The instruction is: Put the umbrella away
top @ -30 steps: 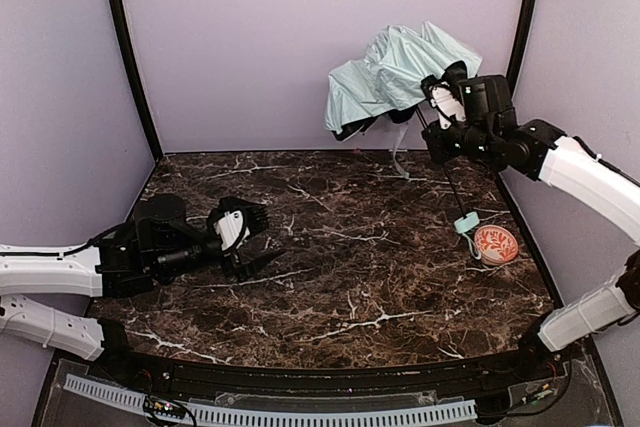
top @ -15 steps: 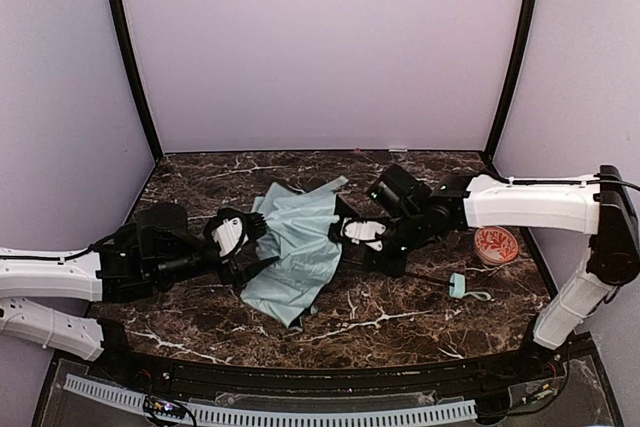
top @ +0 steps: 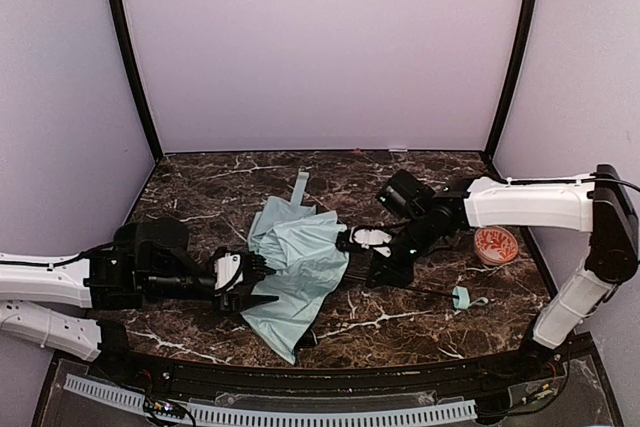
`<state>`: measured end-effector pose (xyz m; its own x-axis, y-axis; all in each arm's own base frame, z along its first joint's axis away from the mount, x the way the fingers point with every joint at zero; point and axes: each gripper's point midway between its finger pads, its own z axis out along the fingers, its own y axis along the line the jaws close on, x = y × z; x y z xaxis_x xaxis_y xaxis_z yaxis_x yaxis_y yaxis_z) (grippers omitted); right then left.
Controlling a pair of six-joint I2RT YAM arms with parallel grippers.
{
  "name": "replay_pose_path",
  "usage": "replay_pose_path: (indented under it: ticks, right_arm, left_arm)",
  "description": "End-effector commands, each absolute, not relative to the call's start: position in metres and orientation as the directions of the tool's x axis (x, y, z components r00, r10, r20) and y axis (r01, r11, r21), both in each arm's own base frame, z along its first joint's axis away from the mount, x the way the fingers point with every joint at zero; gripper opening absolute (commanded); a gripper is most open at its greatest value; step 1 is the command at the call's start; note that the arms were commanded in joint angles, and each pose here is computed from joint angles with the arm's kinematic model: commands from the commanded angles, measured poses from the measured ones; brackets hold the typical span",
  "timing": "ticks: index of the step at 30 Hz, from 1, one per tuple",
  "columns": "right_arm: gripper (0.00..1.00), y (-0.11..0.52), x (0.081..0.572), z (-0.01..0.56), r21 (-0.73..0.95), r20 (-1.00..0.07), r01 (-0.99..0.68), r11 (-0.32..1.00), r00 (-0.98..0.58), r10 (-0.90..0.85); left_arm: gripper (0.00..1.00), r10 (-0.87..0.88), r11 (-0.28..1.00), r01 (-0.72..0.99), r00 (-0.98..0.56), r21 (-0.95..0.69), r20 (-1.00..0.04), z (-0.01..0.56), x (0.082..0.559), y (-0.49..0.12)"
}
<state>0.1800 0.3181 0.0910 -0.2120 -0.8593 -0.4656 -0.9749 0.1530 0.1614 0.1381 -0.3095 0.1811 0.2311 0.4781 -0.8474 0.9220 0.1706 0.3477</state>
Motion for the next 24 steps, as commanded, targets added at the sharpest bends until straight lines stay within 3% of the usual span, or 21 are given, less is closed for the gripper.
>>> replay_pose_path:
  ticks: [1, 7, 11, 17, 24]
  right_arm:
    - [0.0, 0.321, 0.207, 0.159, 0.096, -0.647, -0.982, 0.161, -0.184, -0.74]
    - [0.0, 0.313, 0.225, 0.219, -0.037, -0.709, -0.983, 0.182, -0.103, -0.698]
    - [0.0, 0.31, 0.217, 0.241, -0.059, -0.724, -0.988, 0.141, -0.055, -0.688]
    - [0.0, 0.295, 0.205, 0.25, -0.102, -0.724, -0.987, 0.125, -0.012, -0.689]
    - [0.0, 0.287, 0.193, 0.251, -0.153, -0.73, -0.984, 0.089, 0.051, -0.682]
  left_arm:
    - [0.43, 0.444, -0.016, 0.952, 0.281, 0.306, -0.851, 0.184, 0.099, -0.317]
    - [0.23, 0.464, -0.056, 0.931, 0.345, 0.361, -0.816, 0.17, 0.101, -0.325]
    - [0.08, 0.549, 0.069, 0.848, 0.408, 0.526, -0.73, 0.146, 0.145, -0.326]
    - [0.09, 0.496, 0.223, 0.802, 0.395, 0.554, -0.773, 0.156, 0.202, -0.323]
    - [0.23, 0.48, 0.229, 0.73, 0.491, 0.644, -0.727, 0.141, 0.238, -0.341]
